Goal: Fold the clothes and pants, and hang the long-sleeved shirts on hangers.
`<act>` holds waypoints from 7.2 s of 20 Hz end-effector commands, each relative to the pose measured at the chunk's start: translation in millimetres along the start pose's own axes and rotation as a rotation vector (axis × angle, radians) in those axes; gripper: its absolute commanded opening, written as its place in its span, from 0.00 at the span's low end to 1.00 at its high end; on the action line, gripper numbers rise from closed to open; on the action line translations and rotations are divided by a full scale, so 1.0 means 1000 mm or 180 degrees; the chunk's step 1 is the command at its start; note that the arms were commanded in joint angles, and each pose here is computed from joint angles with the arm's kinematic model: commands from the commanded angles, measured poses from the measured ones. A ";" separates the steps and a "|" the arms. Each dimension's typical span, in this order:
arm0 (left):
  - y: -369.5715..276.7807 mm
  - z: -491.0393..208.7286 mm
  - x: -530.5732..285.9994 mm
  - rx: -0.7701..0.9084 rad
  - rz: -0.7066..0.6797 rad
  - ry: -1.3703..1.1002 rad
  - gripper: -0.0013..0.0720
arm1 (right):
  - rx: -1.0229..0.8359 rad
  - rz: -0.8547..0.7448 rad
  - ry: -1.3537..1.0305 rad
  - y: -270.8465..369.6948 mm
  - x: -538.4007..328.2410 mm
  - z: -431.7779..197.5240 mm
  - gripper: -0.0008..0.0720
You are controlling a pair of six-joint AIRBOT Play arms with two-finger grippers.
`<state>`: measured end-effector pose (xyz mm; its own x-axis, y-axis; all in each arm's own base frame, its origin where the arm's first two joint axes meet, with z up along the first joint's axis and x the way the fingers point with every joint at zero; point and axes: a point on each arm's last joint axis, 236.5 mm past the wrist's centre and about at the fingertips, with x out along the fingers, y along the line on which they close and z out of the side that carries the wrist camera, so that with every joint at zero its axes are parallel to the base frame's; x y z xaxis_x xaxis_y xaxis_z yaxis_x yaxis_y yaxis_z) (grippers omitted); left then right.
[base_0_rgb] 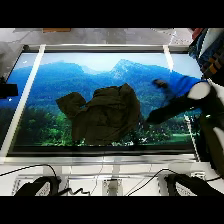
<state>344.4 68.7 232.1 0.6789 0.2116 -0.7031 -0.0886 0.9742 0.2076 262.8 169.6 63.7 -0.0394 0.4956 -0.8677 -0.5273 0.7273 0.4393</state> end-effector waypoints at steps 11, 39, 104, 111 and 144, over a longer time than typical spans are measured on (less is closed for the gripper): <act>-0.012 -0.065 0.021 0.0463 -0.0096 0.0485 0.39 | -0.2715 -0.0388 -0.0697 0.155 0.192 0.045 0.74; -0.024 -0.071 0.041 0.0457 -0.0229 0.0657 0.42 | -0.3289 -0.1175 -0.0104 0.114 0.269 0.081 0.06; -0.458 -0.247 0.099 0.1119 -0.3200 0.1417 0.47 | 0.1809 -0.0606 -0.1746 -0.205 -0.123 -0.004 0.06; -0.453 -0.180 0.113 0.0911 -0.3162 0.1027 0.04 | 0.1856 -0.0807 -0.2016 -0.223 -0.138 0.007 0.06; 0.073 -0.188 0.165 -0.0736 -0.0474 0.1679 0.03 | 0.2957 -0.2163 -0.1346 -0.250 -0.183 -0.106 0.06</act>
<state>364.9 181.3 59.2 0.4546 -0.0117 -0.8906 -0.2114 0.9699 -0.1206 349.9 -160.0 131.2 0.4963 -0.1343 -0.8577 0.4651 0.8753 0.1321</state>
